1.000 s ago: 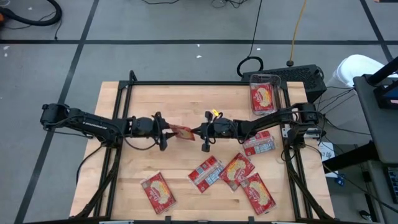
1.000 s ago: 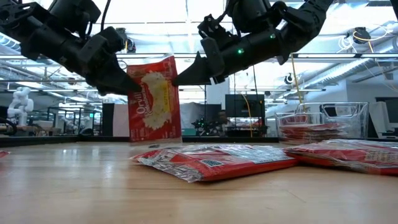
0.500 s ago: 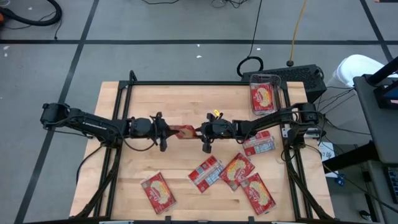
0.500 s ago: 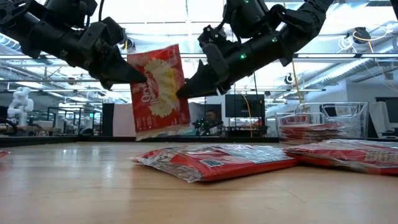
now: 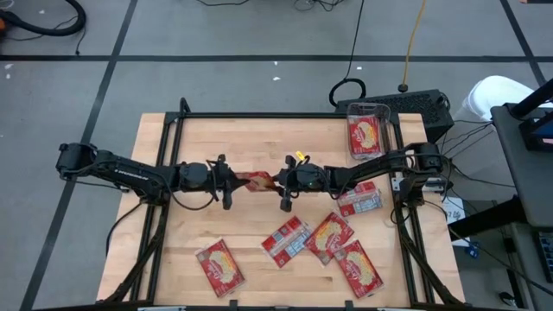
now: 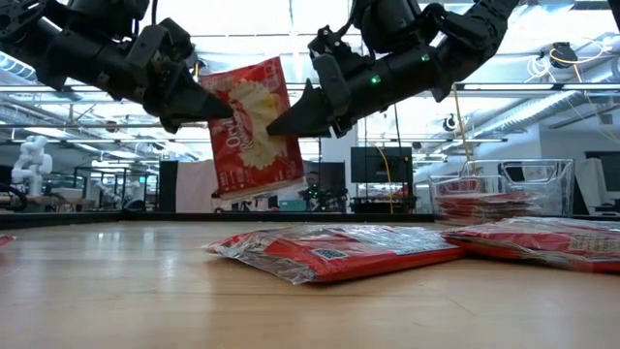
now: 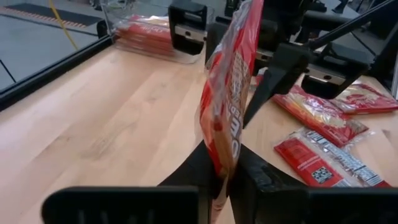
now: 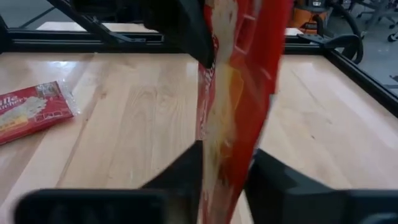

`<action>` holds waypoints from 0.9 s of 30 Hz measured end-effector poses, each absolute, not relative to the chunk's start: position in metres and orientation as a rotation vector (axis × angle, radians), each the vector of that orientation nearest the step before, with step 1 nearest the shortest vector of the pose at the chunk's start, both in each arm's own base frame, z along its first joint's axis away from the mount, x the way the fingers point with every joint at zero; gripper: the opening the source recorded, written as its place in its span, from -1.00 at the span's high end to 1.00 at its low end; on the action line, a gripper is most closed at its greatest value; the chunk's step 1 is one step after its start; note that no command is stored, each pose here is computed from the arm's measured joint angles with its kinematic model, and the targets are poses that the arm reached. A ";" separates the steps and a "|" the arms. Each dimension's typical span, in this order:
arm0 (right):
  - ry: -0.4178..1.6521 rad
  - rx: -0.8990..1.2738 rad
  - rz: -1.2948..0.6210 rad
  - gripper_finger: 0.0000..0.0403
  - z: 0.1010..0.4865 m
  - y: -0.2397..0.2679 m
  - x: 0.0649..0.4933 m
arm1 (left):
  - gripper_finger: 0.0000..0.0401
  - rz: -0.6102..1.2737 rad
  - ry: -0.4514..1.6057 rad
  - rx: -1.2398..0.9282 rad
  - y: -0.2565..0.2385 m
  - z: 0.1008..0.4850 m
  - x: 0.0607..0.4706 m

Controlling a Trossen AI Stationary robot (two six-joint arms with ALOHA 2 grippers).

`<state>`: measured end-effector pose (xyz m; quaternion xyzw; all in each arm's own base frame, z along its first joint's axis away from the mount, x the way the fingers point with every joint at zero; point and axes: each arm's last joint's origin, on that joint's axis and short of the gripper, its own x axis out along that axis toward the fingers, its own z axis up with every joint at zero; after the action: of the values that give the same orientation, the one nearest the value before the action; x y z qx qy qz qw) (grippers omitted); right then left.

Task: Sort popcorn bags into baskets
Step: Put the red popcorn bag into the transparent bin

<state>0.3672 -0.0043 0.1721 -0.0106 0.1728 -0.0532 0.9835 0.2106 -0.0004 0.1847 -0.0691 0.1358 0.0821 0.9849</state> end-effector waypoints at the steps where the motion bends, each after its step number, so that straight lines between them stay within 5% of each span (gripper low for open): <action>1: 0.347 -0.020 -0.109 0.69 0.172 -0.005 0.367 | 0.87 0.164 0.270 -0.135 0.000 0.185 0.211; 6: 0.342 -0.016 -0.122 0.93 0.175 -0.011 0.366 | 0.78 0.197 0.251 -0.133 0.000 0.186 0.211; 18: 0.546 0.031 -0.238 0.96 0.224 -0.045 0.316 | -0.45 0.352 0.183 -0.057 -0.010 0.193 0.210; 27: 0.550 0.145 -0.446 0.95 0.280 -0.086 0.241 | -0.47 0.395 0.261 -0.078 -0.004 0.184 0.208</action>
<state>0.2409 -0.0857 0.2803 0.0711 0.2690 -0.2181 0.9354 0.2082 -0.0035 0.1845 -0.0385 0.1293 0.1956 0.9713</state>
